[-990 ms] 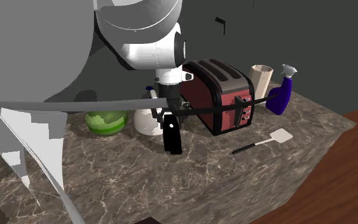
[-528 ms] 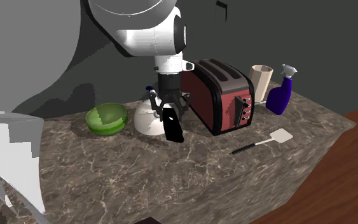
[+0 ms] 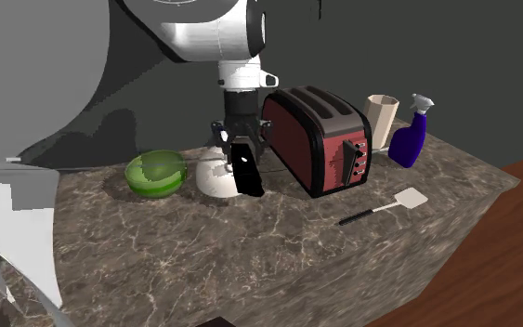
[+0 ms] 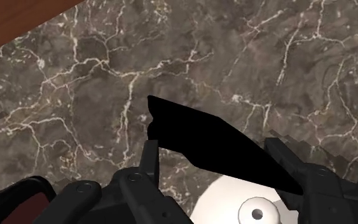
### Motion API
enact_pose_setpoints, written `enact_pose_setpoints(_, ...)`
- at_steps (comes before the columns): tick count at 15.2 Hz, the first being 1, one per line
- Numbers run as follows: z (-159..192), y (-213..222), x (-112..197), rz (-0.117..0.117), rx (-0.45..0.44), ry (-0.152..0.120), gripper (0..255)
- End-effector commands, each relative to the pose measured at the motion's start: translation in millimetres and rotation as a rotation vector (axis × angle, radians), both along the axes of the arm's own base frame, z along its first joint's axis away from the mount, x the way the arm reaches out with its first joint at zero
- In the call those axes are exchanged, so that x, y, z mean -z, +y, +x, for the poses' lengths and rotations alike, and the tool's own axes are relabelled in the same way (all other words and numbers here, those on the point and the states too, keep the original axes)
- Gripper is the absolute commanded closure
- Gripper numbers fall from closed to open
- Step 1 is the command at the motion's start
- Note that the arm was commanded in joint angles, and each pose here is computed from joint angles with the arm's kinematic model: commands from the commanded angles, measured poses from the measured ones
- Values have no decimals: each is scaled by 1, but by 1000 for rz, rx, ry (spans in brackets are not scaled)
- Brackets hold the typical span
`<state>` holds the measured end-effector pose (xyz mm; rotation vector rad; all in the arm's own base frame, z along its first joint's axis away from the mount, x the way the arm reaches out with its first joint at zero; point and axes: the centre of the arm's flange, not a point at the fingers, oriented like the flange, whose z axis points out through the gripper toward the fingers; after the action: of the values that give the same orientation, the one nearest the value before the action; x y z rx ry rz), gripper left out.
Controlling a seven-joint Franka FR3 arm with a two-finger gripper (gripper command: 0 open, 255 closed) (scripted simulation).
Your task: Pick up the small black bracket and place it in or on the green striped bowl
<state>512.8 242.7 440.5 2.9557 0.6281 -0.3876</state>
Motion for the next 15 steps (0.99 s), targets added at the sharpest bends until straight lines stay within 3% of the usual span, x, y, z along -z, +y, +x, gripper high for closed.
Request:
enact_pose_setpoints(1,-3,23,0,0,0,0,255)
enact_pose_setpoints(15,-15,208,3,0,0,0,255)
